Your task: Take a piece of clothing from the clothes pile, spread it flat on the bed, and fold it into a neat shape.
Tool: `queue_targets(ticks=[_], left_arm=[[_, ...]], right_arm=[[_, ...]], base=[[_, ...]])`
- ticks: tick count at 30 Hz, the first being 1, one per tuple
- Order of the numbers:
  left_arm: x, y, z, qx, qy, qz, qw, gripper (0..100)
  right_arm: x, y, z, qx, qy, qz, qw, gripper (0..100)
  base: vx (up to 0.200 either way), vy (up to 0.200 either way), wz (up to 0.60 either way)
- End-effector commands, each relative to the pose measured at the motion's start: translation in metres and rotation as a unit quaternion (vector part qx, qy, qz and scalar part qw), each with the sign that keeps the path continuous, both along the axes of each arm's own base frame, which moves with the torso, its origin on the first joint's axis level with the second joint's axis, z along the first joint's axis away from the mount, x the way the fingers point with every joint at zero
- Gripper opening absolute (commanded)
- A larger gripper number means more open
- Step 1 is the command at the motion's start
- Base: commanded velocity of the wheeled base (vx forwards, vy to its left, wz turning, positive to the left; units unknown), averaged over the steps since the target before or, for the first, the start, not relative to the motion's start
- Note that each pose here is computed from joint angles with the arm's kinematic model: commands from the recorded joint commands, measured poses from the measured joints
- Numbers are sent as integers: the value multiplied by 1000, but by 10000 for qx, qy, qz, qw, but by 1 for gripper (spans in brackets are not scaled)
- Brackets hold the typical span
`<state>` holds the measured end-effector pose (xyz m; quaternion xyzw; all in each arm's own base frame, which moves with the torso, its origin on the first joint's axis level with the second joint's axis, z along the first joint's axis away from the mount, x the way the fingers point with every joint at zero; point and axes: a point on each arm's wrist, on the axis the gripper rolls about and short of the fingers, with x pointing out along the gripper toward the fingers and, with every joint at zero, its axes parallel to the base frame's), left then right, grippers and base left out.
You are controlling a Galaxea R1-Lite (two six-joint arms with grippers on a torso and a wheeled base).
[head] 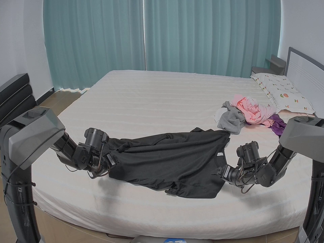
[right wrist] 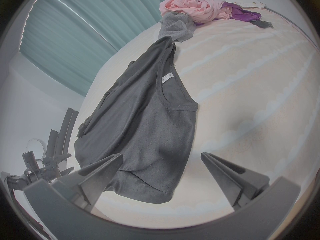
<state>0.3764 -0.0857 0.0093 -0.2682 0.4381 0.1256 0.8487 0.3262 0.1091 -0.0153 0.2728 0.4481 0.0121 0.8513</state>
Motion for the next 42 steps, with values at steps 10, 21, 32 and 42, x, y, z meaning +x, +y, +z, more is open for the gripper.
queue_targets(ticks=[10, 21, 32, 42], left_arm=[[23, -14, -41, 473, 147, -212, 9985, 0], [8, -4, -14, 594, 27, -15, 9982, 0], [-40, 8, 21, 568, 72, -18, 9984, 0], [-70, 17, 25, 589, 260, 16, 9979, 0]], right_arm=[[-3, 3, -5, -97, 59, 7, 9999, 100], [-8, 10, -8, -256, 122, 105, 9995, 100], [-9, 10, -17, -458, 222, 6, 9987, 100], [-9, 10, -22, -590, 232, -159, 9979, 100]], base=[[0, 0, 0], [0, 0, 0], [0, 0, 0], [0, 0, 0]])
